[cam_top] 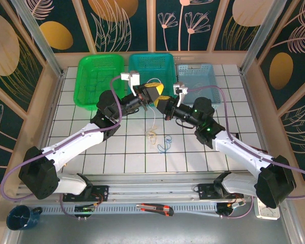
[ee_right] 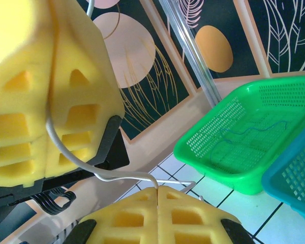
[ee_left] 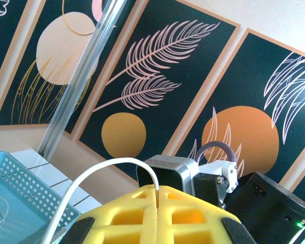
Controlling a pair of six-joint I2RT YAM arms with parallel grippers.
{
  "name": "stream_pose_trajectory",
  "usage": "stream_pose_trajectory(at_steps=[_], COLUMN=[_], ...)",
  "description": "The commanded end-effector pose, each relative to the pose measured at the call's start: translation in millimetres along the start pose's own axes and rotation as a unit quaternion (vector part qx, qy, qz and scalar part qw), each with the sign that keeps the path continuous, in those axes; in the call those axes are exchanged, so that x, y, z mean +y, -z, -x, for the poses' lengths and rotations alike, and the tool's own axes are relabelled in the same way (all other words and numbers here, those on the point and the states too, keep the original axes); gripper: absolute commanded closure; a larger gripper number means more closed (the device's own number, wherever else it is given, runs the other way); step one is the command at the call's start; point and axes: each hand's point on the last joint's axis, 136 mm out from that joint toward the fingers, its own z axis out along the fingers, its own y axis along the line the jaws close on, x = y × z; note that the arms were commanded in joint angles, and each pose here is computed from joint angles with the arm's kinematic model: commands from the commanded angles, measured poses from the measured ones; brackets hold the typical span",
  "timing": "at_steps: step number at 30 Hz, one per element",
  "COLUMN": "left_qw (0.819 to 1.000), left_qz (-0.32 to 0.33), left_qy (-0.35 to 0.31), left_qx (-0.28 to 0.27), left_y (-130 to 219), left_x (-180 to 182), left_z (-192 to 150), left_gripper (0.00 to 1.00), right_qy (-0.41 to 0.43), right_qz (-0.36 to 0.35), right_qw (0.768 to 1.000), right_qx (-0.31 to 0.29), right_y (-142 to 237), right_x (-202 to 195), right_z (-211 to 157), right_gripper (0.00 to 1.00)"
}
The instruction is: Untangle the cables
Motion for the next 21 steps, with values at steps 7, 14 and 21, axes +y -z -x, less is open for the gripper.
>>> stream_pose_trajectory(at_steps=[7,14,21], left_qw=[1.000,1.000,0.999], left_qz=[-0.024,-0.026,-0.030], left_qy=[-0.004,-0.001,0.001], left_qx=[-0.013,-0.012,-0.011], left_y=[-4,-6,-5], left_x=[-13,-13,-16], left_z=[13,13,14], left_gripper=[1.00,1.00,1.00], right_qy=[0.025,0.017,0.012], right_qz=[0.035,0.029,0.010], right_qw=[0.998,0.999,0.999], right_qx=[-0.036,-0.037,-0.038], right_y=[9,6,0], right_x=[23,19,7], right_z=[20,18,16], right_gripper=[0.76,0.70,1.00])
